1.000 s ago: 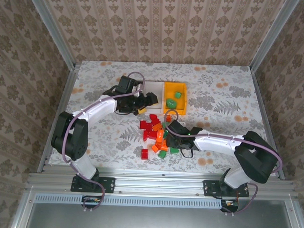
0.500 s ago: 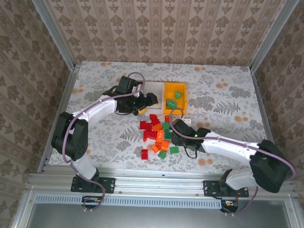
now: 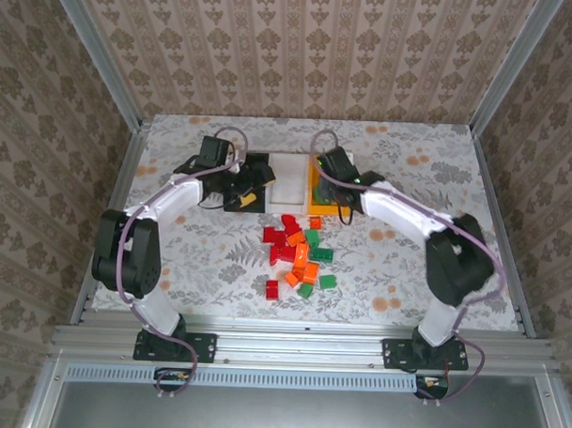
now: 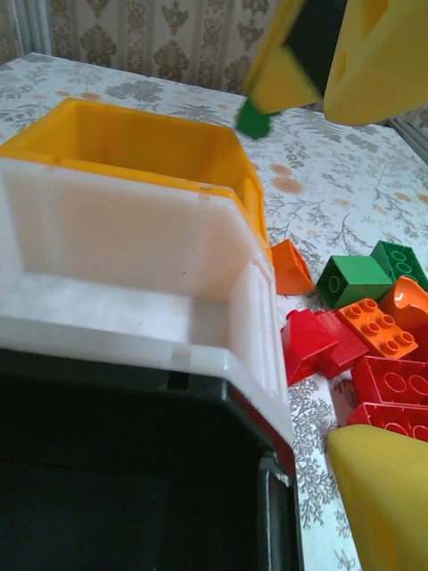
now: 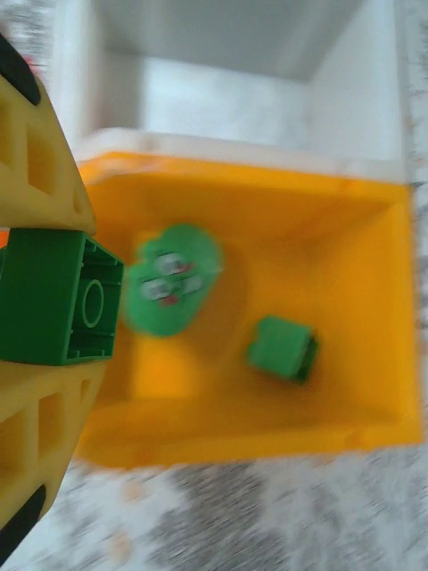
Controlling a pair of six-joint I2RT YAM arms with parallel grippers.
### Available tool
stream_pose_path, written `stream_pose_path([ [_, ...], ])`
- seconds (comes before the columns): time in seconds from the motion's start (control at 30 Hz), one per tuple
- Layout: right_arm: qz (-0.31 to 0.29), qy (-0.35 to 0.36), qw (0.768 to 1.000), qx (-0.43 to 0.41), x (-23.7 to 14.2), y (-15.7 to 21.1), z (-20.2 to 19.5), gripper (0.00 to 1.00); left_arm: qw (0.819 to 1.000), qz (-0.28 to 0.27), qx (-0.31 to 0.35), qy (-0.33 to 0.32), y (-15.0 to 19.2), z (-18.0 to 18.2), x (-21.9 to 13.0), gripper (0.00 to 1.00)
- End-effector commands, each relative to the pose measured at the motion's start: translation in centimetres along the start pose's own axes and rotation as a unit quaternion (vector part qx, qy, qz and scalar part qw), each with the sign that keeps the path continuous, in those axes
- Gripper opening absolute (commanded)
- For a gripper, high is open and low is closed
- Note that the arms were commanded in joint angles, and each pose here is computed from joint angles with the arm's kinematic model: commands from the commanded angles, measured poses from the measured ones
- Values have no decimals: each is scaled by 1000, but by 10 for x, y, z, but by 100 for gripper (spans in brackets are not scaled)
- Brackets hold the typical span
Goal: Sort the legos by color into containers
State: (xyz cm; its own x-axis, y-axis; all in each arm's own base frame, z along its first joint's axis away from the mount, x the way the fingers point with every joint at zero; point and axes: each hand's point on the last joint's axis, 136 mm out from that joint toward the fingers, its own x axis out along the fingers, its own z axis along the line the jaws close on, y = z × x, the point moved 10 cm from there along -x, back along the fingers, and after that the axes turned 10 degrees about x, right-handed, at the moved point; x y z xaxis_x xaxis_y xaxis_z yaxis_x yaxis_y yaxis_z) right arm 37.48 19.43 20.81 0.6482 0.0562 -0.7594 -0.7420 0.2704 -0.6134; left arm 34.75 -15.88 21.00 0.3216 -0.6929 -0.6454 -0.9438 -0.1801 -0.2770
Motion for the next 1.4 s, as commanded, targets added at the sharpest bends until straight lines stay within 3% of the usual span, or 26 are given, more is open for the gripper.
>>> stream_pose_path([
  [0.0,29,20,999,-39,35,-11,6,33,1000,0,-15,-6,-6,9,-5,88],
  [0.2,38,42,997,-43,63,-27,9,34,1000,-22,-18,1,-12,8,-19,89],
  [0.3,32,40,998,-35,61,-32,6,42,1000,-24,-18,4,-13,8,-19,89],
  [0.43,15,24,999,-36,43,-40,8,54,999,-19,-23,11,-11,8,-17,89],
  [0.6,-12,2,999,-37,3,-40,6,55,1000,-15,-16,17,-8,1,-15,89],
  [0.77,-16,-14,998,-54,-43,8,-10,49,999,16,15,27,11,-20,1,89],
  [0.9,36,-18,995,-95,-57,71,-21,49,998,48,41,26,30,-37,15,88],
  [1.17,147,-58,981,-110,-49,140,-36,68,996,64,53,30,40,-46,22,88],
  [1.37,148,-43,981,-120,-31,150,-31,73,996,63,54,27,40,-45,23,88],
])
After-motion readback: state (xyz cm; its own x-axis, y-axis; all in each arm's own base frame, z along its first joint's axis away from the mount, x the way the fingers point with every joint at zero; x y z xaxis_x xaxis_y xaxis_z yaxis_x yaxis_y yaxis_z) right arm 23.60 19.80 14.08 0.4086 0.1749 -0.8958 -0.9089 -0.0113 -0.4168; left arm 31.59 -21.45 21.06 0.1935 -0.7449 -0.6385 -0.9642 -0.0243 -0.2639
